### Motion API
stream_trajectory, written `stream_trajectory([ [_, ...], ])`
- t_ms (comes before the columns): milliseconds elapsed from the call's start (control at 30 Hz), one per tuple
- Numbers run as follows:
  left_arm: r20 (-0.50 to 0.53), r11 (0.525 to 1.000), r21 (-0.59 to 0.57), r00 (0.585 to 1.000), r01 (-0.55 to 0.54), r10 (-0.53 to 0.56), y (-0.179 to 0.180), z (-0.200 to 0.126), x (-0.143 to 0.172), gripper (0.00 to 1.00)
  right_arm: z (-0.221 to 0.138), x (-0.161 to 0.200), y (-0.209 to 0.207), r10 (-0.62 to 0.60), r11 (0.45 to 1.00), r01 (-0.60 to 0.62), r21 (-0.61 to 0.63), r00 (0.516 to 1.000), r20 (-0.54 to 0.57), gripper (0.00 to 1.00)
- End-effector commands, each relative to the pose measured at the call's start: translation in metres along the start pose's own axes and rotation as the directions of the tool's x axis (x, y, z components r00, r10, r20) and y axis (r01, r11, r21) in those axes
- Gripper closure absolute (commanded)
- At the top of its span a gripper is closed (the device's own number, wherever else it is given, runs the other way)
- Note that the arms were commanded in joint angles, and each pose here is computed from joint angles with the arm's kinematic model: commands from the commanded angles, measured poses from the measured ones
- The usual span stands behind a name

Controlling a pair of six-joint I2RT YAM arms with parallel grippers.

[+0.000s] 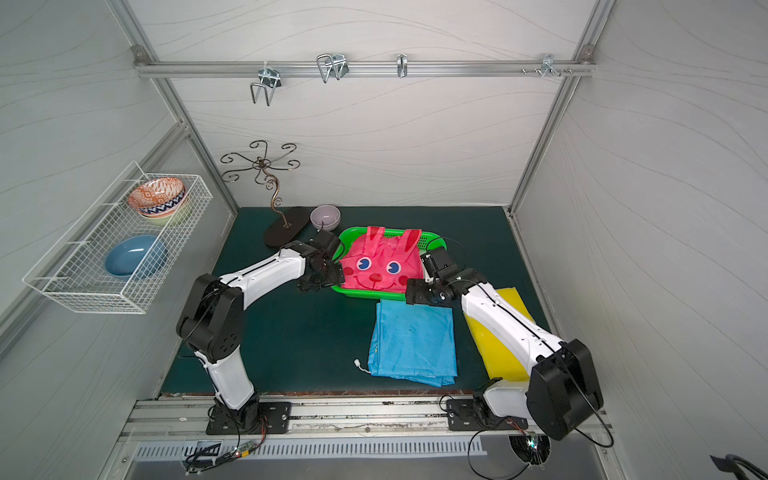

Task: Put the folded raincoat in the basket
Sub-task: Move the basket to the center of the board.

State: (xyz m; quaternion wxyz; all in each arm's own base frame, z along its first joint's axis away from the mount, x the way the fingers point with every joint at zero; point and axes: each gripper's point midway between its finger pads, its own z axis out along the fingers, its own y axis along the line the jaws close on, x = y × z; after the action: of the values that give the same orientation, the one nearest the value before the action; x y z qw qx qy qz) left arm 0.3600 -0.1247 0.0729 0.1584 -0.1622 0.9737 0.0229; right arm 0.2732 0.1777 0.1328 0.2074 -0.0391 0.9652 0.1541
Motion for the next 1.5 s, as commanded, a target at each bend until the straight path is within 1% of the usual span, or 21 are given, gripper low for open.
stream_trajectory([
  [0, 0.047, 0.995, -0.085, 0.997, 0.058, -0.054, 0.037, -0.012, -0.001, 0.01, 0.004, -0.001, -0.007, 0.008, 1.000, -0.008, 0.014, 1.000, -0.024, 0.10],
  [200, 0.094, 0.978, -0.135, 0.985, 0.160, -0.148, 0.079, -0.026, 0.023, 0.01, 0.018, -0.008, -0.018, 0.057, 0.998, -0.056, 0.036, 0.997, -0.054, 0.10],
  [333, 0.121, 0.970, -0.115, 0.973, 0.213, -0.199, 0.099, -0.033, 0.037, 0.01, 0.037, -0.025, -0.014, 0.085, 0.995, -0.083, 0.047, 0.995, -0.048, 0.12],
  [367, 0.123, 0.970, -0.112, 0.971, 0.218, -0.204, 0.103, -0.034, 0.039, 0.01, 0.042, -0.030, -0.009, 0.082, 0.996, -0.080, 0.029, 0.996, -0.046, 0.13],
  [433, 0.123, 0.969, -0.094, 0.969, 0.227, -0.215, 0.108, -0.038, 0.042, 0.01, 0.052, -0.044, 0.011, 0.032, 0.998, -0.034, -0.044, 0.999, -0.026, 0.16],
  [500, 0.116, 0.968, -0.080, 0.967, 0.236, -0.226, 0.112, -0.043, 0.045, 0.01, 0.058, -0.053, 0.037, -0.046, 0.989, 0.043, -0.140, 0.999, -0.018, 0.18],
  [600, 0.130, 0.967, -0.036, 0.960, 0.254, -0.247, 0.115, -0.055, 0.046, 0.01, 0.064, -0.062, 0.071, -0.126, 0.969, 0.119, -0.216, 0.992, -0.017, 0.21],
  [733, 0.187, 0.963, 0.044, 0.945, 0.266, -0.270, 0.114, -0.075, 0.038, 0.01, 0.081, -0.071, 0.110, -0.205, 0.951, 0.197, -0.238, 0.979, -0.009, 0.25],
  [833, 0.205, 0.966, 0.063, 0.944, 0.250, -0.257, 0.113, -0.087, 0.032, 0.01, 0.092, -0.084, 0.134, -0.224, 0.940, 0.217, -0.264, 0.975, 0.004, 0.27],
  [900, 0.200, 0.970, 0.059, 0.949, 0.235, -0.242, 0.113, -0.094, 0.031, 0.01, 0.098, -0.092, 0.148, -0.230, 0.931, 0.225, -0.287, 0.973, 0.016, 0.27],
  [967, 0.193, 0.974, 0.082, 0.955, 0.211, -0.223, 0.108, -0.099, 0.031, 0.01, 0.102, -0.100, 0.160, -0.234, 0.920, 0.228, -0.320, 0.972, 0.018, 0.27],
  [1067, 0.160, 0.973, 0.163, 0.968, 0.165, -0.192, 0.092, -0.104, 0.034, 0.01, 0.098, -0.107, 0.173, -0.233, 0.905, 0.226, -0.359, 0.972, 0.025, 0.23],
  [1133, 0.126, 0.962, 0.243, 0.979, 0.126, -0.160, 0.076, -0.106, 0.038, 0.01, 0.087, -0.108, 0.173, -0.228, 0.905, 0.224, -0.362, 0.973, 0.032, 0.21],
  [1167, 0.117, 0.955, 0.280, 0.984, 0.099, -0.137, 0.067, -0.108, 0.041, 0.01, 0.081, -0.110, 0.169, -0.214, 0.914, 0.211, -0.346, 0.976, 0.030, 0.20],
  [1233, 0.108, 0.942, 0.335, 0.992, 0.025, -0.064, 0.049, -0.112, 0.049, 0.01, 0.059, -0.111, 0.155, -0.167, 0.935, 0.161, -0.317, 0.986, 0.011, 0.18],
  [1300, 0.090, 0.926, 0.374, 0.996, -0.043, 0.010, 0.032, -0.118, 0.059, 0.01, 0.034, -0.108, 0.144, -0.126, 0.937, 0.126, -0.325, 0.992, 0.021, 0.17],
  [1400, 0.055, 0.880, 0.451, 0.989, -0.147, 0.137, 0.002, -0.127, 0.080, 0.01, 0.000, -0.099, 0.122, -0.048, 0.935, 0.063, -0.349, 0.998, 0.050, 0.16],
  [1467, 0.045, 0.845, 0.489, 0.974, -0.215, 0.222, -0.019, -0.130, 0.096, 0.03, -0.015, -0.087, 0.100, 0.027, 0.944, -0.005, -0.329, 0.998, 0.061, 0.14],
])
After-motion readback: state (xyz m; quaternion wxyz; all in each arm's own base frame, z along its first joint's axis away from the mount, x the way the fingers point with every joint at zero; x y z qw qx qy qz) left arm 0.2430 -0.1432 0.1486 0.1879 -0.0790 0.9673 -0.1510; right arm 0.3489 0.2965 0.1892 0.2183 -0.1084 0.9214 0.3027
